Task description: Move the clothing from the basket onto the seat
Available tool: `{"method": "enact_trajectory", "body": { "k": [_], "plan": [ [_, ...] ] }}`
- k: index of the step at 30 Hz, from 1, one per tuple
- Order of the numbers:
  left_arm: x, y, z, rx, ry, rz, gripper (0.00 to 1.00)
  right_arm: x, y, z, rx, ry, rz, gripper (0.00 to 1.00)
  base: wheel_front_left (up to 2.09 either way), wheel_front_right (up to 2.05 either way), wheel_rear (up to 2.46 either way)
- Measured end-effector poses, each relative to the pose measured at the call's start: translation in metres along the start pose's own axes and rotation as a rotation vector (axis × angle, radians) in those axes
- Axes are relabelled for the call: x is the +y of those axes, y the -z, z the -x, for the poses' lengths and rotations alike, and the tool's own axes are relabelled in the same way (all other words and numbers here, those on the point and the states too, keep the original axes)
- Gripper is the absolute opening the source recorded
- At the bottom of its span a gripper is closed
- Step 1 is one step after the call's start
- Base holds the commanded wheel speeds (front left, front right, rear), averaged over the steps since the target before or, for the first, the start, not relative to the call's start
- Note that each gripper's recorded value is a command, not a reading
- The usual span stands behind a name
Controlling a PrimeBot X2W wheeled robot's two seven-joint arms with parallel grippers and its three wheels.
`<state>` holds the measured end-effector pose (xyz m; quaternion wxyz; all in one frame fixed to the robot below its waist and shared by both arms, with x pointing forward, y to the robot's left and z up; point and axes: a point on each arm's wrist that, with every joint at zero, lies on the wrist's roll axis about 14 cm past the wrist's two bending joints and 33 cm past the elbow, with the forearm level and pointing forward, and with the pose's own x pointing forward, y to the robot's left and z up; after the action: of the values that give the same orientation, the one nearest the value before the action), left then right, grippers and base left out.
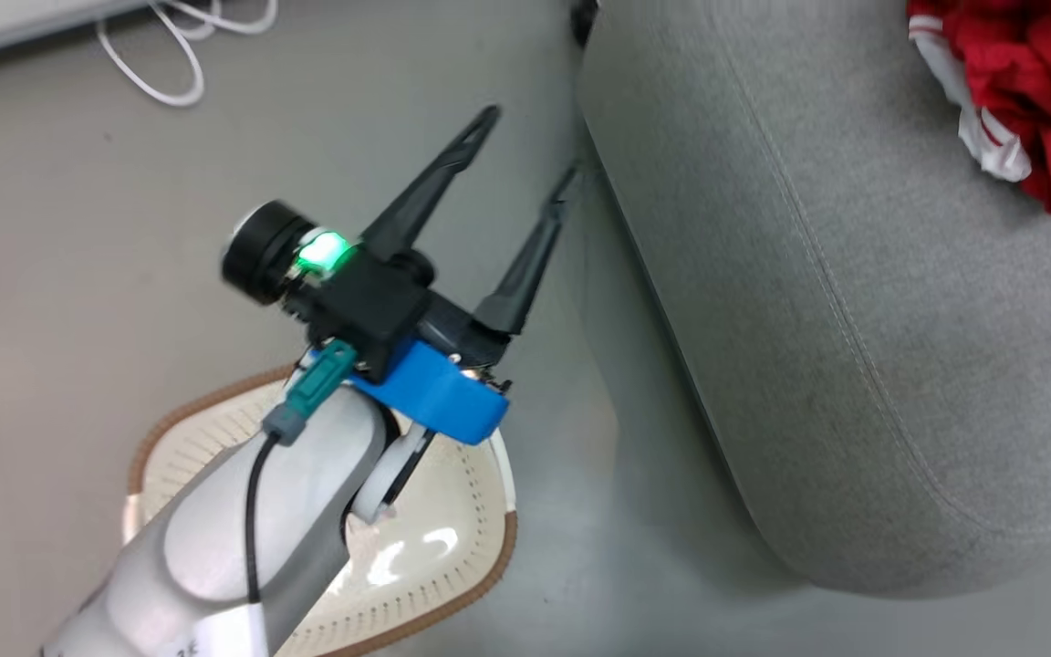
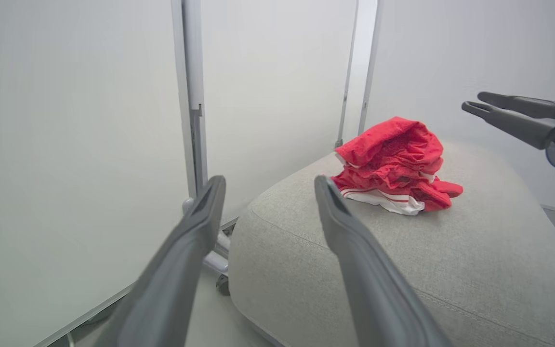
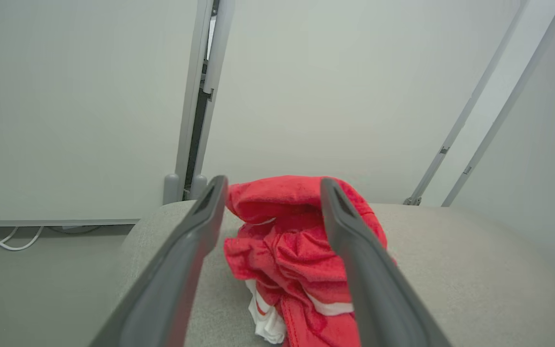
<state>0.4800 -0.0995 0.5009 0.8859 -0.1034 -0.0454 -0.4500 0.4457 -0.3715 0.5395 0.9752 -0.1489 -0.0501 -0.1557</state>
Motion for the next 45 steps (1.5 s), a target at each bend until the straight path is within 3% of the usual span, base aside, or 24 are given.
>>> {"method": "enact_trajectory", "body": {
  "k": [15, 22, 31, 45],
  "plan": [
    [0.075, -0.093, 0.124, -0.122, -0.502, -0.157, 1.0, 0.123, -0.076, 0.034, -0.171, -0.292, -0.238, 1.0, 0.0, 0.0, 0.0],
    [0.081, -0.106, 0.189, -0.138, -0.67, -0.182, 1.0, 0.145, -0.083, 0.065, -0.164, -0.351, -0.296, 1.0, 0.0, 0.0, 0.0],
    [0.064, -0.1, 0.236, -0.133, -0.755, -0.167, 1.0, 0.156, -0.07, 0.104, -0.103, -0.382, -0.35, 1.0, 0.0, 0.0, 0.0],
    [0.051, -0.083, 0.26, -0.097, -0.783, -0.133, 1.0, 0.167, -0.056, 0.13, -0.045, -0.404, -0.395, 1.0, 0.0, 0.0, 0.0]
  ]
}}
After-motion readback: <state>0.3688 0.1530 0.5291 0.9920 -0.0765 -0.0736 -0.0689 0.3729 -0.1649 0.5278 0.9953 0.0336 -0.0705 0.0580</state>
